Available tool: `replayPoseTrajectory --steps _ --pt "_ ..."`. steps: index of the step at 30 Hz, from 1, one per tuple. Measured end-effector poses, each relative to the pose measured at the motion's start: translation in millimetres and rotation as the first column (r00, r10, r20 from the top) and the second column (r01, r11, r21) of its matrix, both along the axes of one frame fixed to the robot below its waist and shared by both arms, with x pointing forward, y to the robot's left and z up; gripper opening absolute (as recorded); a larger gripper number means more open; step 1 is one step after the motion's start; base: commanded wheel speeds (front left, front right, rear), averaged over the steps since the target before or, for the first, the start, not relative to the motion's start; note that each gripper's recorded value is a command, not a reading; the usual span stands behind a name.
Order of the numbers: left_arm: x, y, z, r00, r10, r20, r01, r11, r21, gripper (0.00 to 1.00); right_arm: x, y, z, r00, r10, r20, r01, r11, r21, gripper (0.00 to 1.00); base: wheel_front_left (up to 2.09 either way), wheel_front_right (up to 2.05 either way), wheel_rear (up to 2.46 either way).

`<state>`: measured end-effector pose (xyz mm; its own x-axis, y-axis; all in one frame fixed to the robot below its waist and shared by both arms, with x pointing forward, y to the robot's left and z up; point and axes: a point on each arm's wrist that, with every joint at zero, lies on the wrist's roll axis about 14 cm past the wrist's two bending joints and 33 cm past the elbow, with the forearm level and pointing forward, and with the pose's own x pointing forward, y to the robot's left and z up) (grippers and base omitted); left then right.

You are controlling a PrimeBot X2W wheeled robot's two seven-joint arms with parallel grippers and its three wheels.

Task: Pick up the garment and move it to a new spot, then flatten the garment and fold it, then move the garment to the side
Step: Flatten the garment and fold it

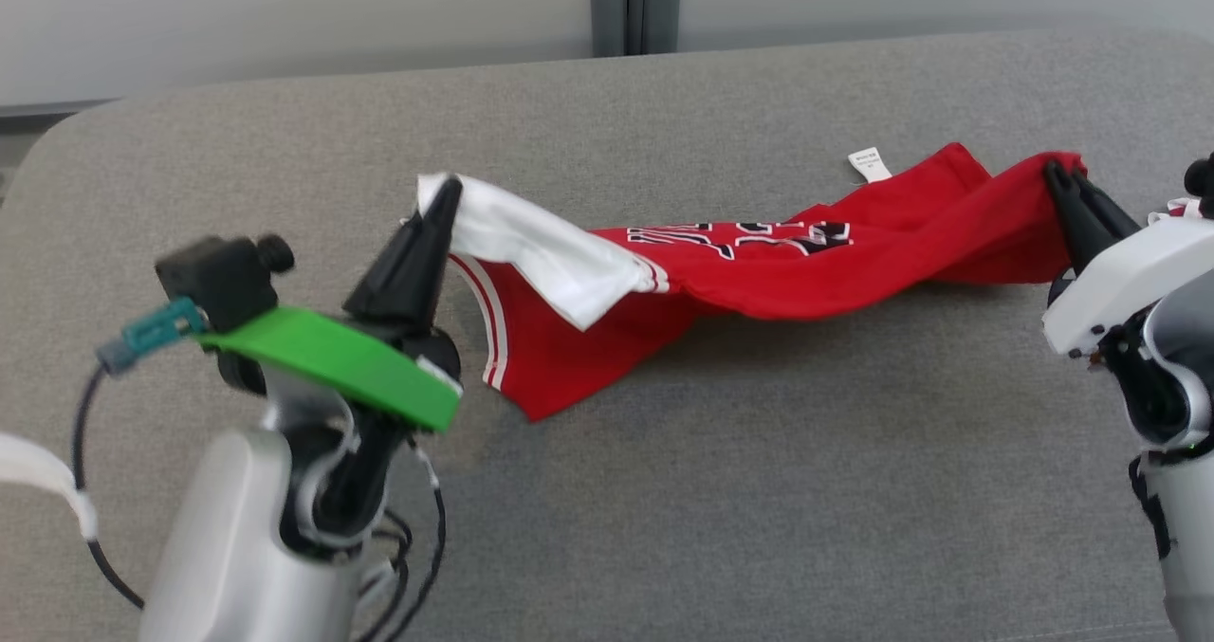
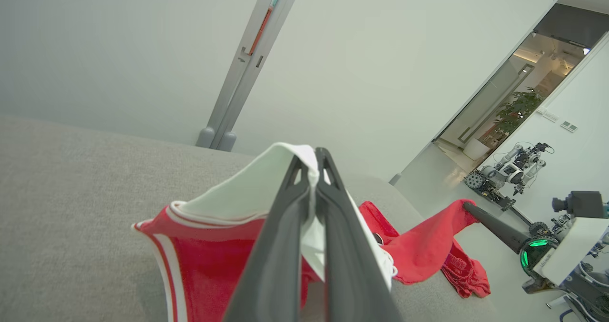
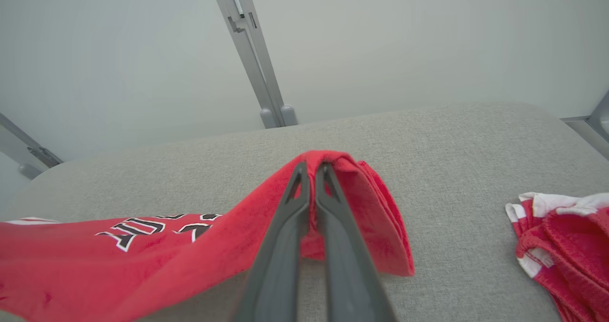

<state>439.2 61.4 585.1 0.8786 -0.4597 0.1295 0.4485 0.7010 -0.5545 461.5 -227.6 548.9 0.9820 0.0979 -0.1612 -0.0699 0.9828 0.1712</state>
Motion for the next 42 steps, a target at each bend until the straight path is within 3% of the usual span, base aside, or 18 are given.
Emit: replayPoseTrajectory --steps 5,8,11,15,21,24,26,28,32,34,37,42 --pt "53 -4 45 0.994 -0.025 0.110 0.013 0.994 0.109 0.00 39 15 43 0.997 0.037 0.070 -0.041 0.997 0.060 0.00 0.00 0.00 0.00" --pt "100 10 70 0.977 0.004 0.211 -0.062 0.962 0.267 0.00 82 29 73 0.988 0.050 0.143 -0.062 0.995 0.080 0.00 0.00 0.00 0.00" --pt "146 34 96 0.947 0.062 0.315 -0.172 0.927 0.333 0.00 128 42 106 0.962 0.030 0.270 -0.057 0.994 0.090 0.00 0.00 0.00 0.00" --pt "185 37 134 0.872 0.092 0.481 -0.267 0.913 0.309 0.00 167 32 135 0.905 -0.027 0.426 0.010 0.999 0.043 0.00 0.00 0.00 0.00" --pt "209 28 180 0.720 0.132 0.681 -0.313 0.938 0.149 0.00 192 4 180 0.752 -0.118 0.649 0.119 0.992 0.042 0.00 0.00 0.00 0.00" --pt "213 18 179 0.687 0.140 0.713 -0.271 0.960 0.074 0.00 202 -4 164 0.755 -0.115 0.645 0.154 0.988 -0.005 0.00 0.00 0.00 0.00" --pt "218 14 168 0.697 0.140 0.704 -0.246 0.968 0.051 0.00 209 -7 146 0.778 -0.099 0.620 0.165 0.985 -0.050 0.00 0.00 0.00 0.00" --pt "223 8 145 0.736 0.131 0.664 -0.208 0.977 0.038 0.00 213 -9 119 0.811 -0.087 0.578 0.165 0.983 -0.084 0.00 0.00 0.00 0.00" --pt "222 -3 42 0.880 0.068 0.469 -0.136 0.984 0.113 0.00 212 -1 35 0.907 -0.052 0.418 0.121 0.983 -0.140 0.00 0.00 0.00 0.00" --pt "210 -2 -2 0.925 0.050 0.376 -0.111 0.984 0.141 0.00 205 11 3 0.936 -0.018 0.351 0.077 0.985 -0.153 0.00 0.00 0.00 0.00" --pt "185 7 -50 0.968 0.066 0.241 -0.098 0.988 0.123 0.00 186 20 -35 0.966 0.018 0.258 0.027 0.985 -0.170 0.00 0.00 0.00 0.00" --pt "121 16 -114 0.997 0.079 0.019 -0.081 0.989 0.120 0.00 143 13 -79 0.995 0.017 0.097 0.000 0.986 -0.166 0.00 0.00 0.00 0.00"
